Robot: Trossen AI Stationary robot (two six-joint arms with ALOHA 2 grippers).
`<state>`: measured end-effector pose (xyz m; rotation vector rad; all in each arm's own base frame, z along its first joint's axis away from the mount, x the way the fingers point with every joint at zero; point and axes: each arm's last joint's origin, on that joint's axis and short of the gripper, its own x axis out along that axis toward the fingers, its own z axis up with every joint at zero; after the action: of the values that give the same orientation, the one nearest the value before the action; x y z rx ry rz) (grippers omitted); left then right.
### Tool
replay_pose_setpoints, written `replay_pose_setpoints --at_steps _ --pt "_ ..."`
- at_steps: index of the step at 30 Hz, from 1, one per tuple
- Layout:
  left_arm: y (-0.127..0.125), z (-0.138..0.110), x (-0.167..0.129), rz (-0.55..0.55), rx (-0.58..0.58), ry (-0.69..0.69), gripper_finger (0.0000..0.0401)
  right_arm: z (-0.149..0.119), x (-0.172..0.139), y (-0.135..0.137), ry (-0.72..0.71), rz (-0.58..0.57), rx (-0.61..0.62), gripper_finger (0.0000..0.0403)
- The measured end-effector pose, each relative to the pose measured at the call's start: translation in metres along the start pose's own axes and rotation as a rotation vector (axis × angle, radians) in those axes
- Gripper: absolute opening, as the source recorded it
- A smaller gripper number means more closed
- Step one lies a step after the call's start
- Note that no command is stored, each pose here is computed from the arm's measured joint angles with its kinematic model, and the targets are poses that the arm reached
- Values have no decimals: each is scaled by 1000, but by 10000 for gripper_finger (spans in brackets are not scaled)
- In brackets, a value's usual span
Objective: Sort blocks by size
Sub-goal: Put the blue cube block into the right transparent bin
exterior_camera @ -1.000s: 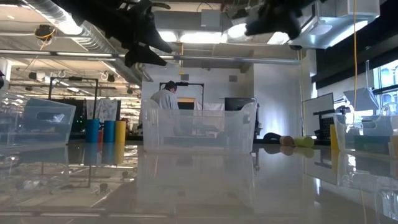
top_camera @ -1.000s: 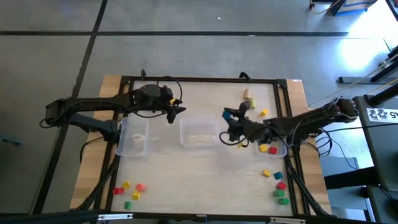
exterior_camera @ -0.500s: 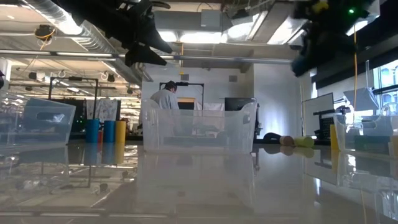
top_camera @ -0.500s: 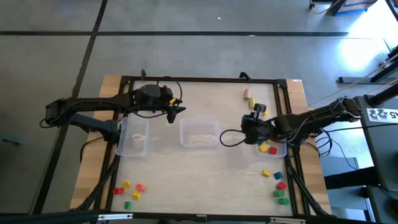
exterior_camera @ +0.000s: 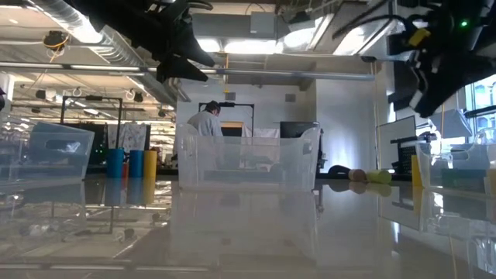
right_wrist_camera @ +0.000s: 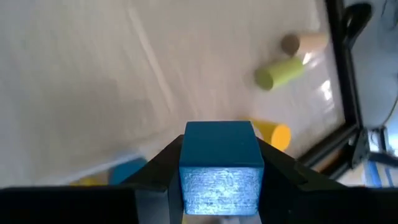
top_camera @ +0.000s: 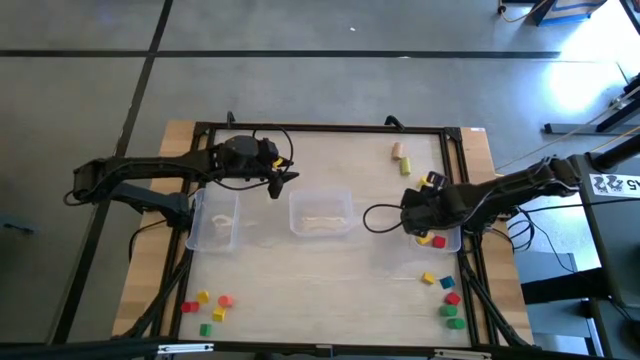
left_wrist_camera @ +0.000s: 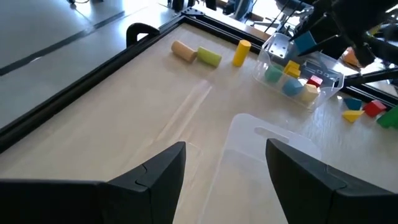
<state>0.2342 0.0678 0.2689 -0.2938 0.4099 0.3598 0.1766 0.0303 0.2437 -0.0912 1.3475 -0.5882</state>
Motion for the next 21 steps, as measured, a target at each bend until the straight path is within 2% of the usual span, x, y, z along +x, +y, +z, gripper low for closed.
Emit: replay_pose_setpoints --at_steps 5,11,16,21 --pt "0 0 0 0 2 4 219 3 13 -4 161 1 -27 138" --pt "0 -1 0 1 0 8 219 10 29 -2 309 62 -48 138" --pt "0 -1 0 1 0 10 219 13 38 2 390 102 -83 140" --pt "0 -1 0 2 0 12 219 15 43 6 423 102 -113 162"
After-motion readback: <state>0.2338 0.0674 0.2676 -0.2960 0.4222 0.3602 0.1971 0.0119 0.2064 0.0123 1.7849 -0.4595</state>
